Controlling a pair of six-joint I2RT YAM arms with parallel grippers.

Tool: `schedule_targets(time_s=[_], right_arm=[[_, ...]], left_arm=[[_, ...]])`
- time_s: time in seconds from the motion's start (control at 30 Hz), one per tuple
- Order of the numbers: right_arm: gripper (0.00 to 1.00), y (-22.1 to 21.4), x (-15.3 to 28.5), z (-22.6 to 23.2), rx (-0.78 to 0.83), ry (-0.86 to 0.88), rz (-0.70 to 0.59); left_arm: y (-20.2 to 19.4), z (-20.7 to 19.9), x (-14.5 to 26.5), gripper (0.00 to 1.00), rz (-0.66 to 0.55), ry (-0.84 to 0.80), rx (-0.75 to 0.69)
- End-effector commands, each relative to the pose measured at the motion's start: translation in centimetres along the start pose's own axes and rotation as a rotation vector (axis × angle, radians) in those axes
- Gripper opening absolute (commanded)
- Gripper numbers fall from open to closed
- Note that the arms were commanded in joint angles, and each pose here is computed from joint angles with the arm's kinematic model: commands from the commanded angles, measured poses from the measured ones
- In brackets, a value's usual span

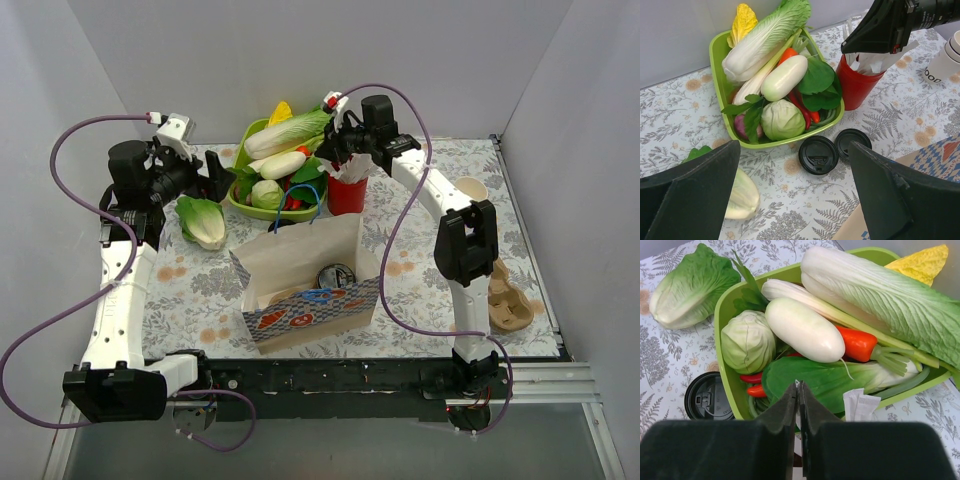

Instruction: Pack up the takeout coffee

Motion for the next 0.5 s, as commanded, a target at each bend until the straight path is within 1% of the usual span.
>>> schedule_targets(time_s=[0.0,0.1,0.33,0.47], right_arm=[[0.02,4.0,0.4,0.3,0.061,-0.004,-0.094],[0.01,5.3,1.0,0.7,0.065,-0.006,-0.123],[0.01,9.7,3.4,1.7,0.139,-0.028,-0.211],[0.01,11.2,4.5,2.1,0.153,-0.045,-0.242]], left_arm=[[0.5,-0.4,0.7,0.90,-0.020,-0.011,-0.007],[0.4,-0.4,0.6,0.90,-0.024,-0.020,-0.003],[0.4,-0.6,0.5,0.90,-0.029,-0.032,0.004],[0.5,-0.8,0.7,0.90,-0.036,-0.040,0.004]])
Point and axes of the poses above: each gripper's point midway between its finger pads, its own x axis back along the fingers, its own z axis along the line the jaws close on, y = z × x, the point moved 3 cm from there along x, back along the fingers, and after that the axes turned 4 degrees about -x, right-handed, at the moved point
